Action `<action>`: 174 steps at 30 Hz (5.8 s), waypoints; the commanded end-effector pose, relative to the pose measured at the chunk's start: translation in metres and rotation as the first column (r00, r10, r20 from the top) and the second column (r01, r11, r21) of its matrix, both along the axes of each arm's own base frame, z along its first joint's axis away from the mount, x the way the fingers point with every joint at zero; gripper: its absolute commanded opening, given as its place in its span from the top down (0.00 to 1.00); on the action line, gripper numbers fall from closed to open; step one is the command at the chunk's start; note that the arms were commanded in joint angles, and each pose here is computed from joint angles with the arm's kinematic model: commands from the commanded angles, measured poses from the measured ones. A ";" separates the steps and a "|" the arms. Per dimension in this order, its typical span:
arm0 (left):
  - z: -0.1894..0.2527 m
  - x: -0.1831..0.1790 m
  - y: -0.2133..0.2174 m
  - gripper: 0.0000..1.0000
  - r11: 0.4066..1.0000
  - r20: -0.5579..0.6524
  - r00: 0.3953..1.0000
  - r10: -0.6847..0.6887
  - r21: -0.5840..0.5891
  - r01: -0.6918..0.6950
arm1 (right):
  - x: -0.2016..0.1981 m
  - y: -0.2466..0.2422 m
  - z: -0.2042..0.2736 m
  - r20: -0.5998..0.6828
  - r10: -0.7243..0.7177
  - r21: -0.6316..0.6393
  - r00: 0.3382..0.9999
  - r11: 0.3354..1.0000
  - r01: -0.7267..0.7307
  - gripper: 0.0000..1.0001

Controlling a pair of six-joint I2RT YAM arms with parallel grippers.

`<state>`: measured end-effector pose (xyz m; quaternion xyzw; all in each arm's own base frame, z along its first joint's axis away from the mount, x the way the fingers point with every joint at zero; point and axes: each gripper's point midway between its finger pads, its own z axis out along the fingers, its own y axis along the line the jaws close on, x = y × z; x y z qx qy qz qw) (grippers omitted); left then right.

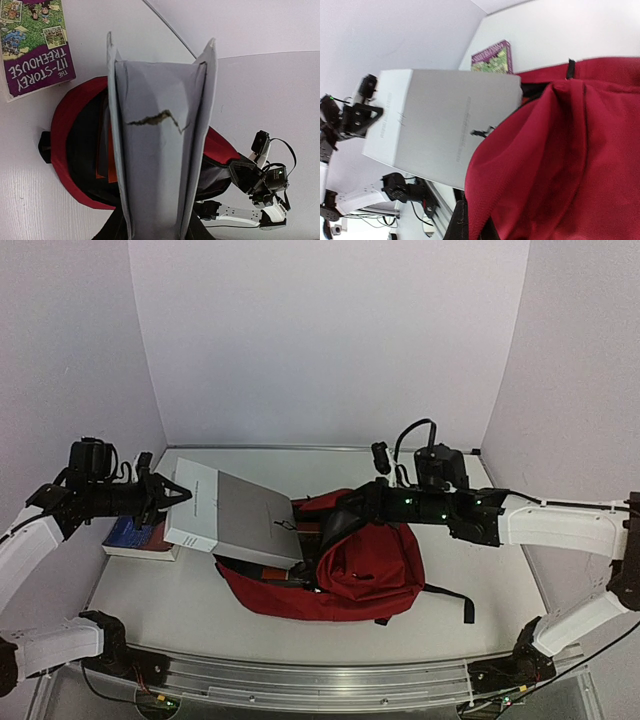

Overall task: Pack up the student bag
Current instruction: Place the book in the student bag, then adjust the student bag at the center of the board.

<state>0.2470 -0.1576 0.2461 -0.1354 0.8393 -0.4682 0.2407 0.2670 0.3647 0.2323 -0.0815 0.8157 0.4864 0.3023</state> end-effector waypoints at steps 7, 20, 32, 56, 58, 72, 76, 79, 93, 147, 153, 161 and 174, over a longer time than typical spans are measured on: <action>0.016 0.014 -0.022 0.73 0.980 0.089 0.993 -0.073 -0.179 0.088 | 0.005 0.006 0.083 0.122 -0.019 0.183 0.992 0.983 -0.004 1.00; -0.023 0.008 -0.018 0.74 0.980 -0.016 0.999 -0.034 -0.196 0.030 | 0.016 0.013 0.108 0.176 -0.040 0.205 0.984 0.979 0.003 1.00; -0.035 0.023 -0.060 0.72 0.976 0.014 0.999 -0.044 -0.212 0.046 | 0.018 0.019 0.097 0.160 -0.025 0.192 0.987 0.981 -0.007 1.00; -0.107 0.051 -0.179 0.64 0.971 -0.061 0.973 -0.222 -0.106 0.215 | 0.025 0.020 0.094 0.159 -0.048 0.190 0.986 0.982 0.017 1.00; -0.114 0.053 -0.176 0.60 0.976 -0.070 0.975 -0.212 -0.062 0.208 | 0.026 0.017 0.096 0.162 -0.065 0.192 0.985 0.981 0.033 1.00; -0.113 0.042 -0.123 0.23 0.961 -0.061 0.991 -0.121 0.242 0.132 | 0.022 0.002 0.133 0.231 -0.112 0.242 0.966 0.969 0.054 1.00; -0.118 0.040 -0.130 0.26 0.963 -0.071 0.986 -0.149 0.218 0.161 | 0.022 0.009 0.130 0.220 -0.086 0.249 0.972 0.968 0.030 1.00; -0.123 0.044 -0.139 0.31 0.962 -0.078 0.982 -0.171 0.201 0.183 | 0.018 0.017 0.130 0.217 -0.056 0.265 0.975 0.964 -0.003 1.00; -0.113 0.052 -0.219 0.56 0.937 -0.009 0.946 -0.324 0.133 0.323 | 0.020 0.049 0.136 0.246 -0.001 0.294 0.969 0.953 -0.074 1.00; -0.140 0.077 -0.034 0.00 0.615 -0.043 0.999 -0.024 0.787 0.049 | -0.007 -0.005 0.102 0.209 -0.081 0.269 0.975 0.963 0.022 1.00; -0.159 0.089 -0.033 0.04 0.548 -0.075 0.997 -0.012 0.834 0.070 | -0.009 -0.011 0.102 0.207 -0.097 0.265 0.974 0.963 0.039 1.00; -0.148 0.093 -0.057 0.80 0.665 -0.022 0.998 -0.065 0.744 0.059 | 0.011 -0.028 0.073 0.189 -0.201 0.147 0.961 0.973 0.175 1.00; -0.140 0.035 -0.056 1.00 0.831 -0.080 0.995 -0.053 0.549 0.089 | 0.073 -0.110 -0.001 0.096 -0.394 0.016 0.914 0.919 0.394 1.00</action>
